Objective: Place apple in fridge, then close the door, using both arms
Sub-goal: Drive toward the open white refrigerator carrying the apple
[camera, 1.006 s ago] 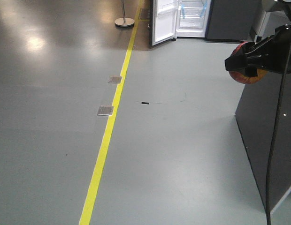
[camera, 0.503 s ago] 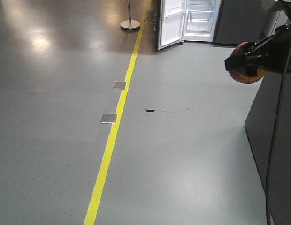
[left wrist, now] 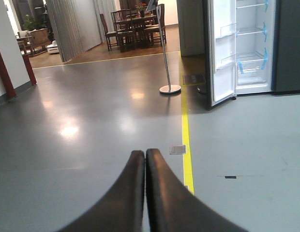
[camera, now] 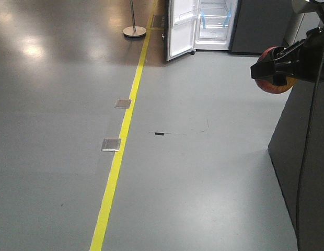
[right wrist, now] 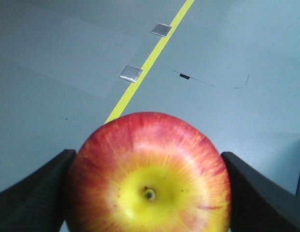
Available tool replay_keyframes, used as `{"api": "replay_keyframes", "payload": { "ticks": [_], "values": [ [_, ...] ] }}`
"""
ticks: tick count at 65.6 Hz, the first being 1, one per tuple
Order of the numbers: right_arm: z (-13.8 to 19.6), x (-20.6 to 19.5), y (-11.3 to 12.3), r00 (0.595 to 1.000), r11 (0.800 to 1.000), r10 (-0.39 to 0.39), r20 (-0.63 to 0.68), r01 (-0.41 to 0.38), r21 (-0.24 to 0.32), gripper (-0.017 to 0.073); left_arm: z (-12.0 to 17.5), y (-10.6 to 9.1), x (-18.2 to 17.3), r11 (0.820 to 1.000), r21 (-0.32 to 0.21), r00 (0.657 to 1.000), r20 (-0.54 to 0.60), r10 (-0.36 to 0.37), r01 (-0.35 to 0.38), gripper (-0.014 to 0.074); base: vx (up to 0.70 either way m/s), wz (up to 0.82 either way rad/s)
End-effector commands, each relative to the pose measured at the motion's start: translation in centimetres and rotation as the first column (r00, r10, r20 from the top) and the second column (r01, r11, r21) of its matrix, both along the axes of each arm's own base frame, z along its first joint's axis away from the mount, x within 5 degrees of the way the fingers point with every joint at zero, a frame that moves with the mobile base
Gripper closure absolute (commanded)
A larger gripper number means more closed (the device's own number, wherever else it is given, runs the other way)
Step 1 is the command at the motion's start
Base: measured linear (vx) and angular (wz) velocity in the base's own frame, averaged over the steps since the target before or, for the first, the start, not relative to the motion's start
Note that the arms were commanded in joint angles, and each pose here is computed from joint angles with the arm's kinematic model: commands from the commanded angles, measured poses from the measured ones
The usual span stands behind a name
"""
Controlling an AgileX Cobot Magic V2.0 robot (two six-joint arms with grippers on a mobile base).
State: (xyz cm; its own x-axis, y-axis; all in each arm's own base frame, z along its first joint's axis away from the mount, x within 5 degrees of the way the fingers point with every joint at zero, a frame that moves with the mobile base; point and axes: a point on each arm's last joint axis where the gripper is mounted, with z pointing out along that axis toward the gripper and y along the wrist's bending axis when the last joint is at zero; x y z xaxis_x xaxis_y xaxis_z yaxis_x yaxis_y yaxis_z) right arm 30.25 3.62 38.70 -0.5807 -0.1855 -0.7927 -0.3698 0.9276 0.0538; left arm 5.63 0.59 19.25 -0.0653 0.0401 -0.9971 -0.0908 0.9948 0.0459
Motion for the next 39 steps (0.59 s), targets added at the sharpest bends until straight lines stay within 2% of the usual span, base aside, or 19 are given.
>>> {"api": "replay_keyframes", "payload": {
  "ticks": [1, 39],
  "values": [
    [2.50, -0.58, -0.21, 0.992, 0.999, -0.026, 0.123, 0.023, 0.025, 0.0445, 0.21, -0.09, -0.03, 1.000, 0.001, 0.998, 0.070, -0.009, 0.009, 0.0601, 0.24, -0.07],
    [2.50, -0.58, -0.21, 0.992, 0.999, -0.026, 0.123, 0.023, 0.025, 0.0445, 0.21, -0.09, -0.03, 1.000, 0.001, 0.998, 0.070, -0.009, 0.009, 0.0601, 0.23, 0.01]
  ]
}}
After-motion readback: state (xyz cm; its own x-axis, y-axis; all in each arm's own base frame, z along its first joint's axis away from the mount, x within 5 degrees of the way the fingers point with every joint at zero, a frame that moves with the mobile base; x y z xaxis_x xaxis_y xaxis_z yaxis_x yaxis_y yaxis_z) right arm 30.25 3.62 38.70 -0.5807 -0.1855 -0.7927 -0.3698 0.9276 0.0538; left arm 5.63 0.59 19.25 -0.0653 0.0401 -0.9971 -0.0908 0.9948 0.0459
